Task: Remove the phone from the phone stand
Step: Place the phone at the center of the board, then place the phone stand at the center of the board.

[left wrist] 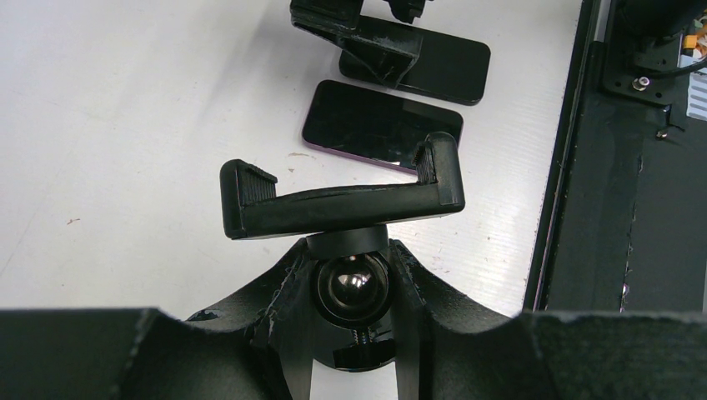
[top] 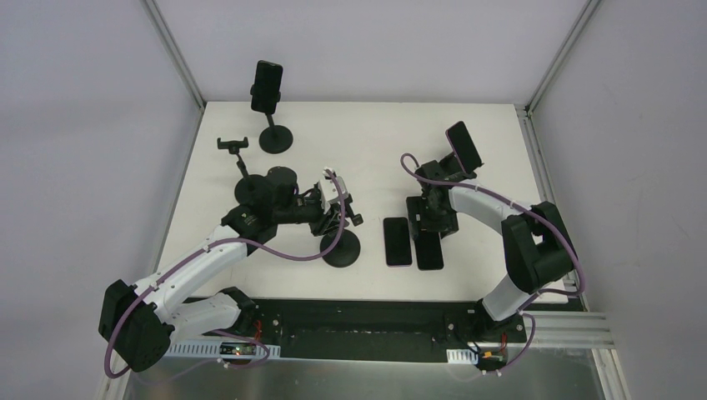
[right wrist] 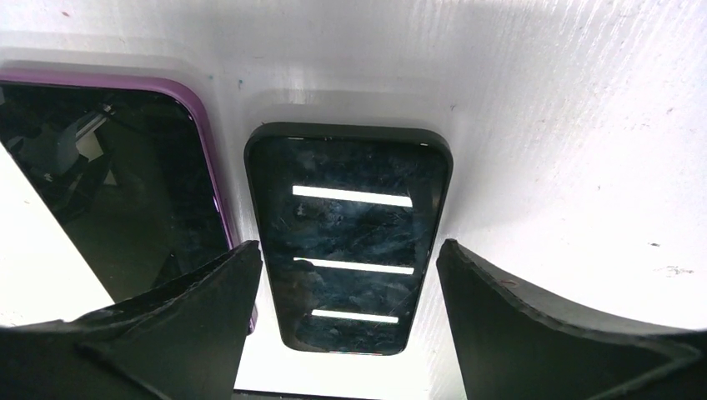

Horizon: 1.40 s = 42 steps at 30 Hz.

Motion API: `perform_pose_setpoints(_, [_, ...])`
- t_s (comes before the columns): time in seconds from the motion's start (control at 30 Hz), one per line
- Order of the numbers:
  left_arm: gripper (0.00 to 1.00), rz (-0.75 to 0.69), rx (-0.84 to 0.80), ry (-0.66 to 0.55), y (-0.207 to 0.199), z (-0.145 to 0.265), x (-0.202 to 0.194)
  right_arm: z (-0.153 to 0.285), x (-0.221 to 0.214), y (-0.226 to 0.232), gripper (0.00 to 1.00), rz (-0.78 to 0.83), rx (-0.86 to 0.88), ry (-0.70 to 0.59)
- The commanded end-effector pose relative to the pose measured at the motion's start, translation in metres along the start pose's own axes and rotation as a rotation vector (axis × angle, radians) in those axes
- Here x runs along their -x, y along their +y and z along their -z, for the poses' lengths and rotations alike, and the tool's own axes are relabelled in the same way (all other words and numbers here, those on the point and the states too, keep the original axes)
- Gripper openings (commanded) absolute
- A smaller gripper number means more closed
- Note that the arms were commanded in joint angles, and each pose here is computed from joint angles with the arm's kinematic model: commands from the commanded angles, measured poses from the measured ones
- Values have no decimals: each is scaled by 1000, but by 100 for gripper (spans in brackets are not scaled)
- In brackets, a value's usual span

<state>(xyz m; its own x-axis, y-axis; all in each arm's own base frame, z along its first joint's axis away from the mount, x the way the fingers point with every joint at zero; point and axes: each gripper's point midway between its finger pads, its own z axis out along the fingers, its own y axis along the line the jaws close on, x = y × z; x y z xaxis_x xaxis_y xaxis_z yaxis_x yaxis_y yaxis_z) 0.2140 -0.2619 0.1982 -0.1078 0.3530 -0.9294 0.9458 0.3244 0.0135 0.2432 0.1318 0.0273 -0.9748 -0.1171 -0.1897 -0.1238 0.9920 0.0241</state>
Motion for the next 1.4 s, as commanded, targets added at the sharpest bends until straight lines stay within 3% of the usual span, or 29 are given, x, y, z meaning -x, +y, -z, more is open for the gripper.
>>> perform_pose_setpoints(0.0, [0,-30,6,-17,0,5,5,12,9,-2,81,1,-13,-19])
perform_pose_setpoints(0.3, [0,-14,57,-33,18,1,29,62,42,5,81,-83,56,-214])
perform_pose_setpoints(0.5, [0,-3,150,-64,56,3,60,101,52,24,85,-108,191,-317])
perform_pose_setpoints(0.67, [0,41,244,-87,86,14,75,116,52,17,86,-114,187,-388])
perform_pose_setpoints(0.93, [0,148,435,-139,109,70,68,127,56,3,87,-119,148,-467])
perform_pose_setpoints(1.13, [0,235,690,-71,120,124,19,134,61,8,87,-154,180,-473])
perform_pose_setpoints(1.37, [0,405,1002,-130,156,201,-13,135,61,23,87,-158,254,-446])
